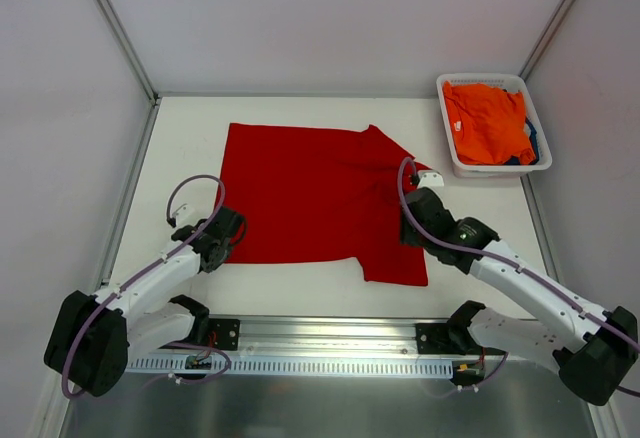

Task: Fold and stack the t-shirts
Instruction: Flatten the tshirt out

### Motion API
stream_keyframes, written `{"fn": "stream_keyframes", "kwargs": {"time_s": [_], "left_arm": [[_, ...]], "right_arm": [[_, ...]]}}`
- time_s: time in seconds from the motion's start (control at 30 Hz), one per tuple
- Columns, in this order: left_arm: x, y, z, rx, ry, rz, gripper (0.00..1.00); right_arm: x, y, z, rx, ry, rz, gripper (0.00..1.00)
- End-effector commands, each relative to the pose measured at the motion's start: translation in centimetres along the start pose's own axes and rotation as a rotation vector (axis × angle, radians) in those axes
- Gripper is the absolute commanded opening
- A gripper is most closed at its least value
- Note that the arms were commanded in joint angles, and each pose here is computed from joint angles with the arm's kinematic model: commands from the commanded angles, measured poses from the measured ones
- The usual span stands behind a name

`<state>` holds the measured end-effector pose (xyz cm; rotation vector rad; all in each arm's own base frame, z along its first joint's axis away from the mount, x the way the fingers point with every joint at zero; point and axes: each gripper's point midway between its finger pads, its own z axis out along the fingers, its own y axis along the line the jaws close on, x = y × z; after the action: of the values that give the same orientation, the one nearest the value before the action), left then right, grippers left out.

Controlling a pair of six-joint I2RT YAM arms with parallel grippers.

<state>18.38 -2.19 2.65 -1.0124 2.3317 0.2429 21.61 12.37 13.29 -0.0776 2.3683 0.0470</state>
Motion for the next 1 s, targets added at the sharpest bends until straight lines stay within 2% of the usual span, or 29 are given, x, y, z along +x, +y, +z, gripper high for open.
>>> {"fn": "stream_keyframes", "kwargs": {"time_s": [0.0, 0.07, 0.2, 0.23, 0.5, 0.77, 0.97], "left_arm": [[-0.4, 0.2, -0.2, -0.022, -0.008, 0.015, 0.09], [-0.3, 0.2, -0.2, -0.027, -0.003, 0.019, 0.09], [-0.3, 0.2, -0.3, -0.022, 0.000, 0.027, 0.44], [-0.4, 0.2, -0.3, -0.020, -0.002, 0.027, 0.47], [-0.3, 1.1, -0.5, -0.044, -0.001, 0.021, 0.46], [2.0, 1.7, 0.4, -0.124, 0.088, 0.021, 0.40], [1.5, 1.3, 0.8, -0.133, 0.065, 0.008, 0.39]], "right_arm": [[0.2, 0.1, -0.5, -0.022, -0.007, 0.029, 0.42], [0.5, 0.0, -0.6, -0.022, -0.003, 0.035, 0.42], [0.9, -0.2, -0.6, -0.021, 0.004, 0.046, 0.42], [1.0, -0.2, -0.5, -0.020, 0.008, 0.048, 0.42], [1.0, 0.0, -0.7, -0.032, 0.007, 0.053, 0.42], [0.5, -0.5, -2.0, -0.048, -0.021, 0.069, 0.42], [0.8, -0.5, -2.6, -0.076, -0.025, 0.086, 0.42]]}}
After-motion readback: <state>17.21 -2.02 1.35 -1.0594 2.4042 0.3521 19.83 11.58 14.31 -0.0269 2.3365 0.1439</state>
